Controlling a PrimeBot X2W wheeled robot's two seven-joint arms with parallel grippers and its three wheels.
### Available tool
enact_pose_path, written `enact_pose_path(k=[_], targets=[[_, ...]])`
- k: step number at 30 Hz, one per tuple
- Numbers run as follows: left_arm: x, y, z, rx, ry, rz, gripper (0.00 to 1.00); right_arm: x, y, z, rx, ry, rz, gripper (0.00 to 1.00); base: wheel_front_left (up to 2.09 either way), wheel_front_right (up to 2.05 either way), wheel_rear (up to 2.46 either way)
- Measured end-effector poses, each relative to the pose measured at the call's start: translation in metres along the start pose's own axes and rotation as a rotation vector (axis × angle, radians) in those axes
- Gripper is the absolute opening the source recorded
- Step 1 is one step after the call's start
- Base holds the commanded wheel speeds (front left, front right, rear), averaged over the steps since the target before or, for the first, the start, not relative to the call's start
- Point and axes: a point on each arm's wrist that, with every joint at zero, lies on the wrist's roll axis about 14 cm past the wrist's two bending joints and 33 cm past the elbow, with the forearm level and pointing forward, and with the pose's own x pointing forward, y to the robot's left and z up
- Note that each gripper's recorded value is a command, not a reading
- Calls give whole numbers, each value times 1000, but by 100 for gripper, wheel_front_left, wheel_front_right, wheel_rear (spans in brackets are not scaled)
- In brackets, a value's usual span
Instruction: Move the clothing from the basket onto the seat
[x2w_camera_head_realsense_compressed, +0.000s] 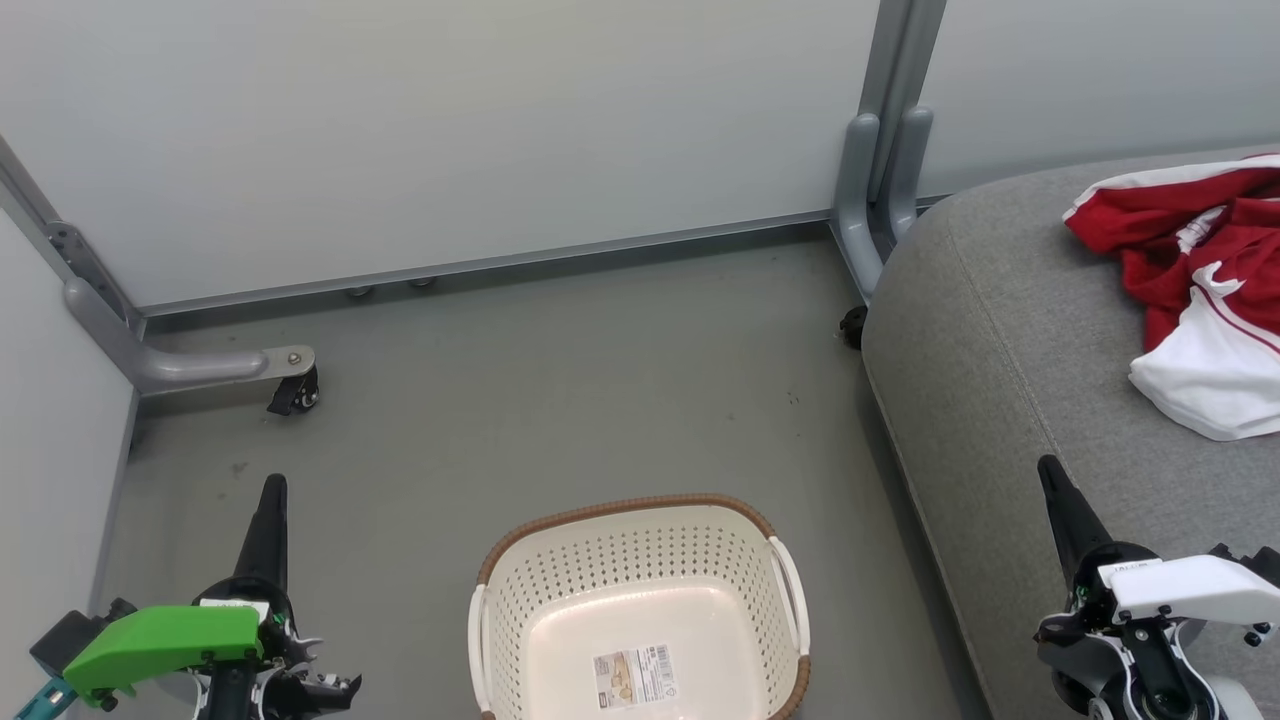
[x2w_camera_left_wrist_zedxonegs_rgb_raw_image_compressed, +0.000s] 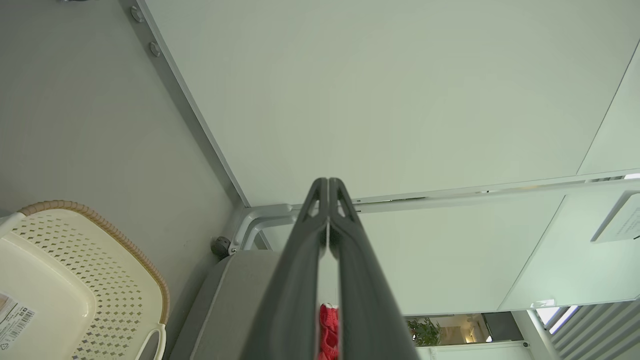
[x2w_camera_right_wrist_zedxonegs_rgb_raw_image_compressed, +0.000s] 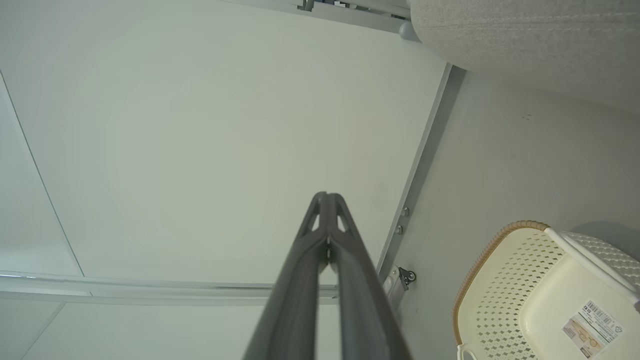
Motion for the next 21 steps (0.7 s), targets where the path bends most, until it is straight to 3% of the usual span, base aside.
enact_pose_path(k=[21], targets=[[8, -5, 2, -109, 5, -18, 0, 4, 1, 4, 115, -4, 7, 0, 0, 0, 0]])
